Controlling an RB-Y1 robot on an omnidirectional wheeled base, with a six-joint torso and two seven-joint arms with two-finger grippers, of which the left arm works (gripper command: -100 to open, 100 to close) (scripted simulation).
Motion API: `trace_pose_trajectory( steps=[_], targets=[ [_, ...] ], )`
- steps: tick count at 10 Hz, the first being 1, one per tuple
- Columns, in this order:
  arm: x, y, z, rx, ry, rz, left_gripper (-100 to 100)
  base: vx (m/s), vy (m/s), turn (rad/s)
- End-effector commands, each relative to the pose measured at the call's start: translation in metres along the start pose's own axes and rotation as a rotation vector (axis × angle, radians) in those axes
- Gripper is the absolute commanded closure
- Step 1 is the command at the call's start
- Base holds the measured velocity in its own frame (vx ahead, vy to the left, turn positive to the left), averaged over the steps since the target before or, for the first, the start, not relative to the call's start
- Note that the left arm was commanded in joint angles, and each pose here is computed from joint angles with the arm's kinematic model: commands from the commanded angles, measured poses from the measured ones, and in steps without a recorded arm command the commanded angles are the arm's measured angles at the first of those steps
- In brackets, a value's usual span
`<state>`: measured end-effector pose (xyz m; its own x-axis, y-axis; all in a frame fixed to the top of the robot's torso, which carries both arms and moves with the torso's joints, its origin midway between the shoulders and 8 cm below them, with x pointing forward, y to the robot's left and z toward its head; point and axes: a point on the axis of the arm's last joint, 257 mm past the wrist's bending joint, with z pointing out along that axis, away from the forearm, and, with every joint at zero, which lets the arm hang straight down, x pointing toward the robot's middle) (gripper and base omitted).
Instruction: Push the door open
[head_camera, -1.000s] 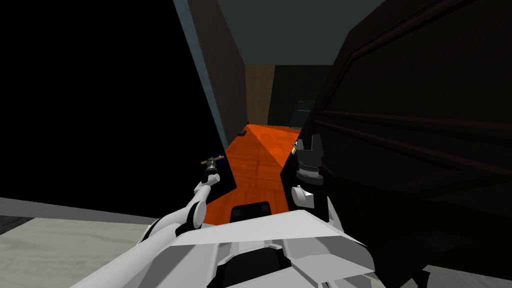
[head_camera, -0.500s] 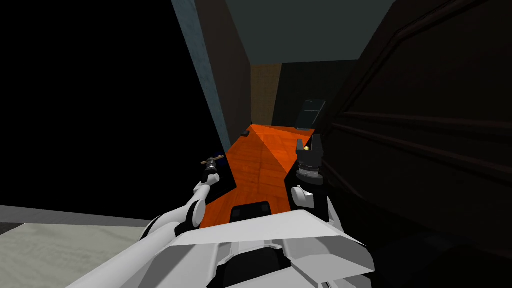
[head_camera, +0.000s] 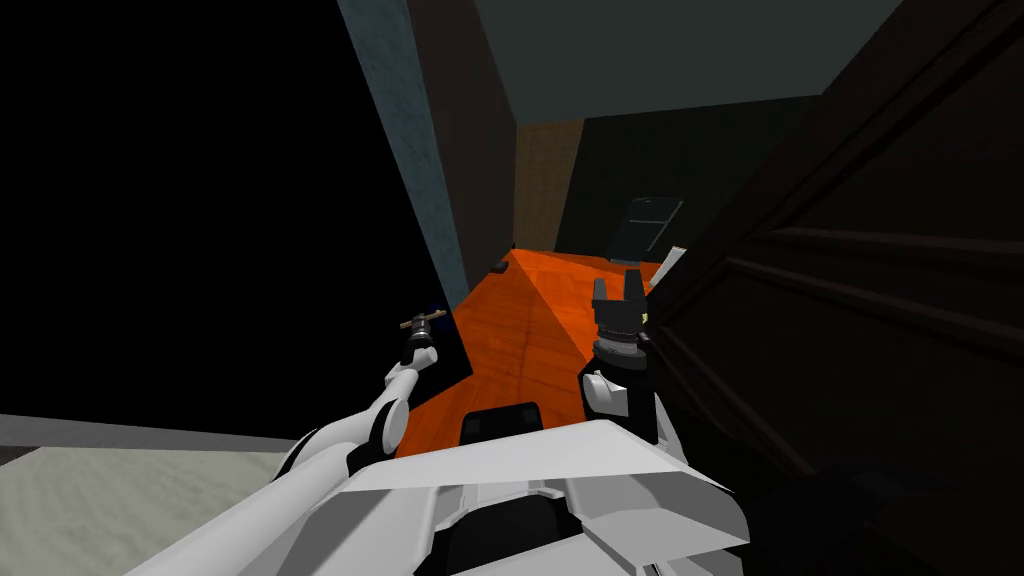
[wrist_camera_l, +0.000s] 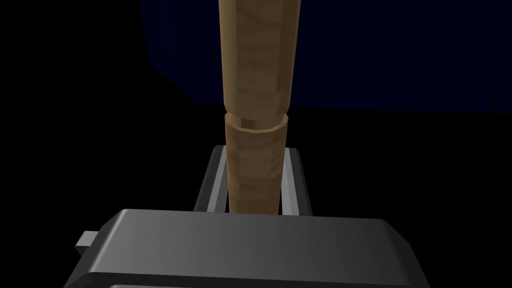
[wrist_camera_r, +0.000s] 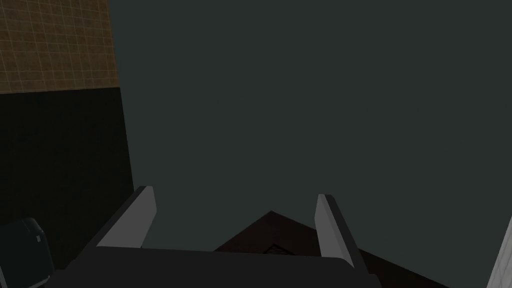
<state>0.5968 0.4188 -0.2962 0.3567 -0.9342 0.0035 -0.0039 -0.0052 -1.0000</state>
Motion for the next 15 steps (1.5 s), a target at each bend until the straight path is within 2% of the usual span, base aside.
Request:
trace_pose_trajectory(
  steps=[1,6,15],
  targets=[
    [-0.006,-0.001,0.0022,0.003,-0.006,0.002,100,0.165,-0.08,0.22],
    [-0.015,-0.002,0.005,0.004,-0.009,0.002,100,0.191,-0.082,0.194],
    [-0.025,-0.003,0.0079,0.005,-0.015,0.003,100,0.119,-0.06,0.109]
  ],
)
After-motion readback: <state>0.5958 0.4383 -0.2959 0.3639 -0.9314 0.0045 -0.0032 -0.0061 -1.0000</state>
